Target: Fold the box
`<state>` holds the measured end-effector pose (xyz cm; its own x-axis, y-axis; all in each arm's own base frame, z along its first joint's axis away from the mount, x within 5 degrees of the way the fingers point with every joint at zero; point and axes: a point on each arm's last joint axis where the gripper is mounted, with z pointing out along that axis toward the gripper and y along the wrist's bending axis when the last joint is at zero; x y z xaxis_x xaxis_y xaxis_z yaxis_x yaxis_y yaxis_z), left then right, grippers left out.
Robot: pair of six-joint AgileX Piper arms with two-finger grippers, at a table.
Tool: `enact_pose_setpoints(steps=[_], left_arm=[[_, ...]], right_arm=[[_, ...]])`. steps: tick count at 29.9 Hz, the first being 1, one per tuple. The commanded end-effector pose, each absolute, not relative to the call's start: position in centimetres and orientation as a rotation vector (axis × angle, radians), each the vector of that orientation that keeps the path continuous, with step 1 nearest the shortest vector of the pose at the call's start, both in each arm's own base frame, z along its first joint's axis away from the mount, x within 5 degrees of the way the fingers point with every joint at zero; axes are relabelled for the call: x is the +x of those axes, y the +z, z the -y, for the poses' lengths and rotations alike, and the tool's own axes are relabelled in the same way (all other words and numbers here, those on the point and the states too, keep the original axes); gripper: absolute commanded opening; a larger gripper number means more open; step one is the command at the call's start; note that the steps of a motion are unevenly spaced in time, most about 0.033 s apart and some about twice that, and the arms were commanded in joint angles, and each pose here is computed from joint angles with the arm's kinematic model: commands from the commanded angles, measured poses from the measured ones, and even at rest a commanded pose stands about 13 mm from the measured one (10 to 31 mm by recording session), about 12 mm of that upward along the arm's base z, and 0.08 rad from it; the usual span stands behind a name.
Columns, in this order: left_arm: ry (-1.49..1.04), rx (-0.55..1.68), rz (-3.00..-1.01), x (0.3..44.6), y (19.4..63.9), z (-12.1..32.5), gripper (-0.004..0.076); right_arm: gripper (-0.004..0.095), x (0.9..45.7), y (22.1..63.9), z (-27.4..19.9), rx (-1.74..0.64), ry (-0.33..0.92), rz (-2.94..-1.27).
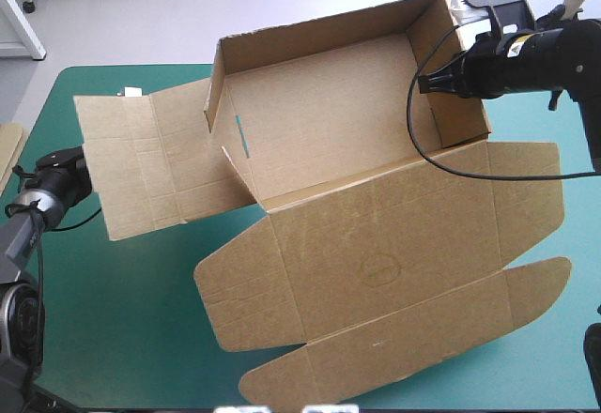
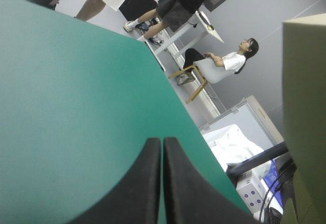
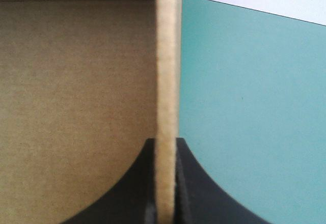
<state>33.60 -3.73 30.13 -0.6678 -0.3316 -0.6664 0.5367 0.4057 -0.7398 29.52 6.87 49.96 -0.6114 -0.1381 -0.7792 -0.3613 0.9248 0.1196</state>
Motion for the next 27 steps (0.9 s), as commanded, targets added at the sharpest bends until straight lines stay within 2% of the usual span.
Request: enact_pose_setpoints(steps=[1,12,22,27], left_arm=[[-1.473,0.267,-1.665,31.4,35.7,4.4,0.0007],[-1.438,0.36,-1.564,27.0,40.7,5.1,0.0006],[-1.488,0.355,-1.569,26.2,41.4,5.8,0.0007],[-1.515,0.433,-1.544,25.8,42.5,7.8,0.0006]], right_arm=[[-0.0019,28.4,51.8,-6.7,-0.317,0.364,-2.147],[-0.0019,29.4,50.9,-6.9,-0.305,0.377,-2.177],[-0.0018,29.7,50.8,-7.0,-0.305,0.387,-2.183],[-0.0018,30.0,50.4,-7.0,-0.302,0.389,-2.194]])
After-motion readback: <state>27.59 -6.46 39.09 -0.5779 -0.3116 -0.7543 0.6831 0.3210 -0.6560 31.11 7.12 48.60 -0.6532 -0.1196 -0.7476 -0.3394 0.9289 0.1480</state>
